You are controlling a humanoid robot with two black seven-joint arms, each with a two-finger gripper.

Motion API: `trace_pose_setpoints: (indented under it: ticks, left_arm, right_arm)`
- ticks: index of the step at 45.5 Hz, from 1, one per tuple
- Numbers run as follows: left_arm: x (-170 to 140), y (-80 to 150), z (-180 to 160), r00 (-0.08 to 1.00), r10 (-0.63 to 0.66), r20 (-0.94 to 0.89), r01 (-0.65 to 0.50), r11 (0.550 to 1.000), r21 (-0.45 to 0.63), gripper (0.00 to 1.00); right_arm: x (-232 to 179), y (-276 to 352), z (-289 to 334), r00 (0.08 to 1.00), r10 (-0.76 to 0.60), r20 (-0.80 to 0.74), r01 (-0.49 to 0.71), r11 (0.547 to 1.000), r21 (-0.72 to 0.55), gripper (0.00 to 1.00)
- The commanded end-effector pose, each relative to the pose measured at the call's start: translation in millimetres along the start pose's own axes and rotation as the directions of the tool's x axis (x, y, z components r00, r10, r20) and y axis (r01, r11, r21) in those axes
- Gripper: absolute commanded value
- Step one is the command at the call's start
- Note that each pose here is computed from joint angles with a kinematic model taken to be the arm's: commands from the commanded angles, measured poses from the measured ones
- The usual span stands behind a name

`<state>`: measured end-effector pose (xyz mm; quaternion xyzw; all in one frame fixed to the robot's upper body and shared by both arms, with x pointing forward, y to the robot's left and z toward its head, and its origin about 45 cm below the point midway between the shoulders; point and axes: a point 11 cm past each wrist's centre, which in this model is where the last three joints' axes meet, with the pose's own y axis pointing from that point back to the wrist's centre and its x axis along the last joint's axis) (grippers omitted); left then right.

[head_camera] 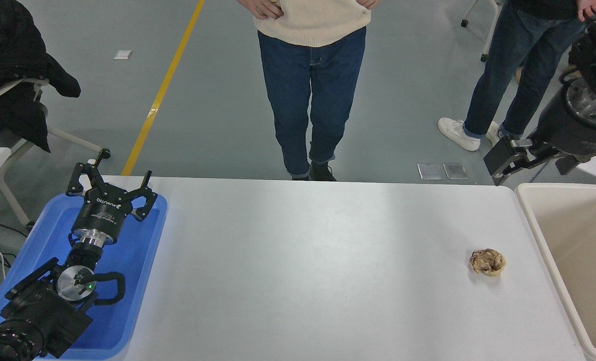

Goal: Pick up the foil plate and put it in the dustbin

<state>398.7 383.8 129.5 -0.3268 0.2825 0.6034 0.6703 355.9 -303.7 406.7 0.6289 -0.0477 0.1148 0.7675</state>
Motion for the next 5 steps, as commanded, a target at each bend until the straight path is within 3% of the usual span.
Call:
trace_pose_setpoints:
  ticks: [1,5]
  left_arm:
    - [0.0,0.0,-0.1,1.000,0.000,0.001,0.000,1.000,0.001,1.00]
    - [0.0,0.0,-0.1,1.000,0.000,0.001,0.000,1.000,0.001,1.00]
  right_arm:
    - [-0.9,3.7,4.5,1.000,0.002,0.009,-0.002,1.000,-0.017,1.00]
    - [-0.1,6.6,5.4,1.000,0.010,0.014,-0.010,1.000,-0.014,1.00]
